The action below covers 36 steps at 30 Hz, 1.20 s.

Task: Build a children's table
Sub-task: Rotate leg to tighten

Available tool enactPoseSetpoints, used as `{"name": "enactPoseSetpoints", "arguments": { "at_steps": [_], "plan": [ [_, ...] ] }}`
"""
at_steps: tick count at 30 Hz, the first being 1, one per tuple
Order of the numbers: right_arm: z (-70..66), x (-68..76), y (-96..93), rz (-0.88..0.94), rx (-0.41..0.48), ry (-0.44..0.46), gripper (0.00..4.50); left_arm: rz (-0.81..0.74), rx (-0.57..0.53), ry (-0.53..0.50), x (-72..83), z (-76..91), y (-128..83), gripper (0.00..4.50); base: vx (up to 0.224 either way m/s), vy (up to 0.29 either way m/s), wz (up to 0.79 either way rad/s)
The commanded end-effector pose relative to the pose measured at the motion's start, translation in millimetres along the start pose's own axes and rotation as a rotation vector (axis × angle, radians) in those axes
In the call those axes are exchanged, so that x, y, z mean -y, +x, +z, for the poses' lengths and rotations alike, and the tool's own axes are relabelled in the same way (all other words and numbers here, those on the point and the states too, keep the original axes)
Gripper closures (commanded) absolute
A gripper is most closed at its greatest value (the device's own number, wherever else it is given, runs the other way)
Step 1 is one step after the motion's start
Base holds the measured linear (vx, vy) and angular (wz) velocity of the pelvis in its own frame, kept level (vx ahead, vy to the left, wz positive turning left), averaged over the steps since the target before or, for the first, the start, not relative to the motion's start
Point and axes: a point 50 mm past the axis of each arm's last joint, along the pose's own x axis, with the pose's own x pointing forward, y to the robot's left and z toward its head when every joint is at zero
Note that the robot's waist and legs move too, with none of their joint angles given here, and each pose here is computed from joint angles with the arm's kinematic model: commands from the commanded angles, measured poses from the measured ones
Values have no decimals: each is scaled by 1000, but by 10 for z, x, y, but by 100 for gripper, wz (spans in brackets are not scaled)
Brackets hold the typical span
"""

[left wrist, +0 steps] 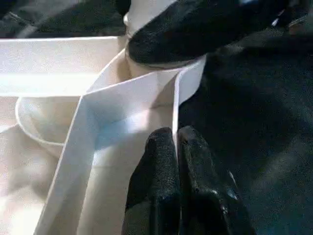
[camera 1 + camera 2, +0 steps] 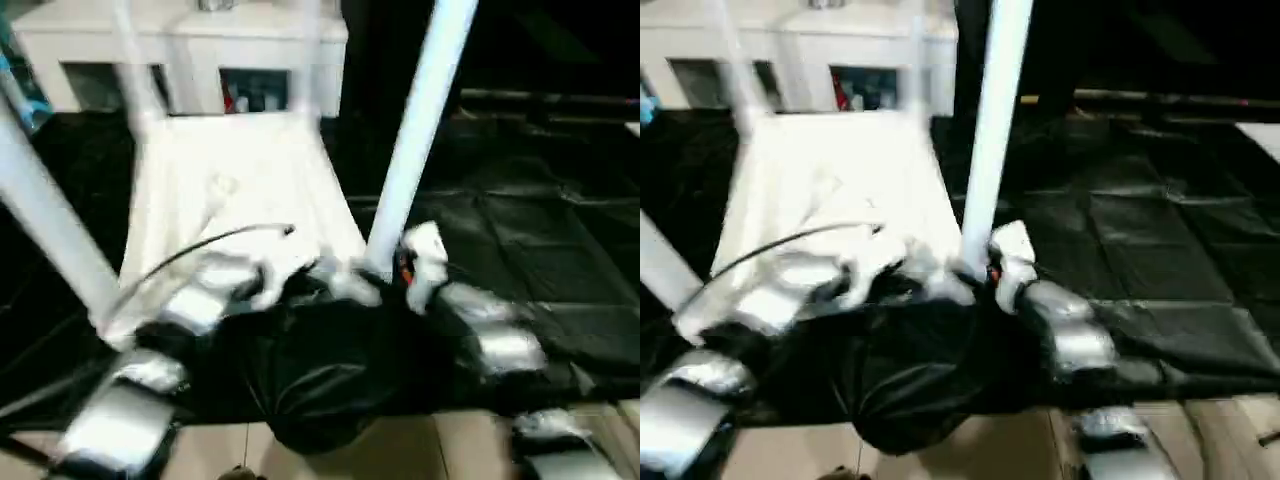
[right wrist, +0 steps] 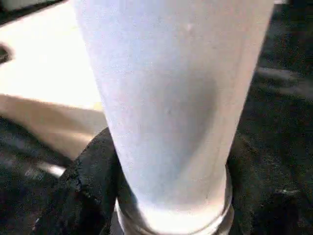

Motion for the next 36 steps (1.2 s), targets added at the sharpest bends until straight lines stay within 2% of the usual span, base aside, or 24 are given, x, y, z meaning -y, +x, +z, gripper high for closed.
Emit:
{"name": "enactPoseSetpoints", "arguments": {
  "at_steps": [1,3,4,5,7,8,9,11,14,17,19,22,28,29,31,33,36],
  "plan": [
    [-197,-196,98,-1,-80,47,184,127,25,-46,-68,82,66,450,0,0,0],
    [-149,-362,211,24,-59,38,184,127,43,-42,-14,172,176,450,0,0,0],
    [-149,-362,211,24,-59,38,184,127,43,-42,-14,172,176,450,0,0,0],
    [-114,-449,259,60,-40,27,129,115,45,-30,15,198,218,450,0,0,0],
    [-64,-545,296,129,-9,28,113,80,47,-13,55,203,244,450,0,0,0],
    [-51,-548,291,155,-2,11,105,55,46,-6,67,185,231,450,0,0,0],
    [-35,-519,253,207,2,-26,92,2,44,7,82,134,178,450,0,0,0],
    [-28,-499,224,241,2,-41,70,-17,43,12,88,116,157,450,0,0,0],
    [-17,-449,148,328,-7,-65,70,-92,36,34,109,49,73,450,0,0,0],
    [9,-313,-11,456,-36,-139,70,-215,32,73,137,-51,-89,450,0,0,0],
    [9,-313,-11,456,-36,-139,70,-215,32,73,137,-51,-89,450,0,0,0],
    [64,-163,-181,575,-77,-192,70,-319,30,77,155,-111,-244,450,0,0,0],
    [123,-69,-319,692,-123,-231,70,-394,6,78,151,-157,-386,450,0,0,0],
    [127,-62,-334,716,-135,-241,95,-400,-1,84,141,-164,-410,450,0,0,0],
    [127,-62,-336,721,-138,-244,103,-399,-5,87,136,-167,-417,450,0,0,0],
    [124,-79,-325,732,-140,-244,137,-381,-3,86,114,-167,-430,450,0,0,0],
    [111,-108,-320,744,-137,-225,155,-373,0,83,109,-171,-435,450,0,0,0]
  ]
}}
